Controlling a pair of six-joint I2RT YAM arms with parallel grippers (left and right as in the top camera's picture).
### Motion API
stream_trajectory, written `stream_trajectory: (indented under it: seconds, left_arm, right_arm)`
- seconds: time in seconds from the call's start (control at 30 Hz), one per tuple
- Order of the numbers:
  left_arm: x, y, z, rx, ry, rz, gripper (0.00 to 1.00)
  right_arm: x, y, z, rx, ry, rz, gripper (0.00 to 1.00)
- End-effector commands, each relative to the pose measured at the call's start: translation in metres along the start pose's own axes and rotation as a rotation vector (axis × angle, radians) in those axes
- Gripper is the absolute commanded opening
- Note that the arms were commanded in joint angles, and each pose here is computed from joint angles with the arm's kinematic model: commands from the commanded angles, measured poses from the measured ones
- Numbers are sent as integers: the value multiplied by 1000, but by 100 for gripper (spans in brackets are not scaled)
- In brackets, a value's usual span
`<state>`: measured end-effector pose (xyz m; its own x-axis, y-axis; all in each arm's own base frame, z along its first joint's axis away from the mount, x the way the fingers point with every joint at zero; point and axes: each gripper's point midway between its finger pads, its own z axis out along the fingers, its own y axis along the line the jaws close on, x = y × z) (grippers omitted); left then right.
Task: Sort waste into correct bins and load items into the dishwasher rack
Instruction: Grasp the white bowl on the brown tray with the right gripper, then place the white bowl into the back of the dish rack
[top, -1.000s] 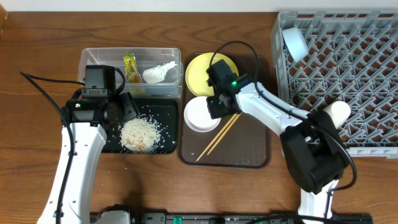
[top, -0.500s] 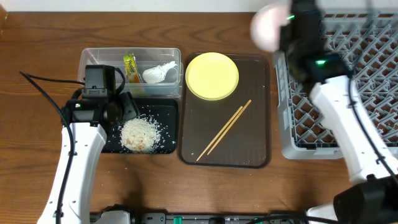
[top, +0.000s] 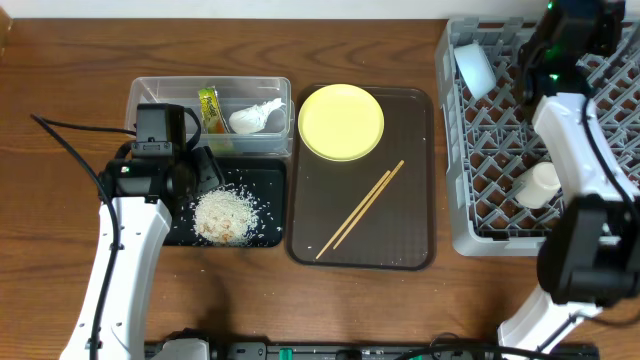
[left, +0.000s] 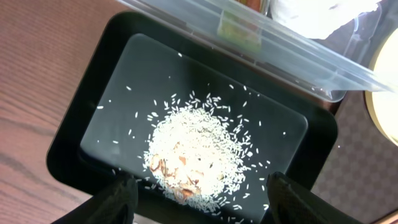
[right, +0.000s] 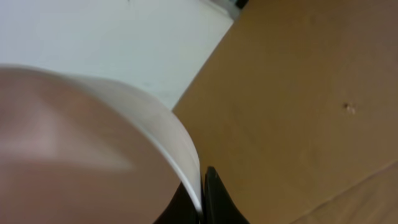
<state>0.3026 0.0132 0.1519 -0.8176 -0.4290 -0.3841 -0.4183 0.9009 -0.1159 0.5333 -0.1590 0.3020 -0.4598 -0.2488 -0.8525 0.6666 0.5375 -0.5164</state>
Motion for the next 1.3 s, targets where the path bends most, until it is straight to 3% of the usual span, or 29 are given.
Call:
stream_trajectory:
  seconds: [0.0,0.23,0.6,0.77,0.97,1.13,1.23,1.27]
  left_arm:
    - [-4,3,-3,-15,-15,-16,70]
    - [-4,3,-3,-15,-15,-16,70]
    - [-4,3,-3,-15,-15,-16,69]
    - [-4,3,-3,-15,-15,-16,69]
    - [-4,3,-3,-15,-15,-16,70]
    - [-4,3,-3,-15,-16,-16,70]
    - [-4,3,-3,-15,-16,-16,70]
    - [-4,3,-3,-15,-16,-16,70]
  right_arm:
    - [27,19,19,46,29,-188,1]
    - [48,54,37,96,-25,-306,1]
    - [98,103,33,47,51,-378,1]
    - [116,120,20,25,105,-341,1]
    - [125,110,1,141,169,-229,2]
    - [147,124,-13,62,240,-244,26]
    - [168,140,-23,-102,328,-196,42]
    - [171,142,-26,-135,348,-173,43]
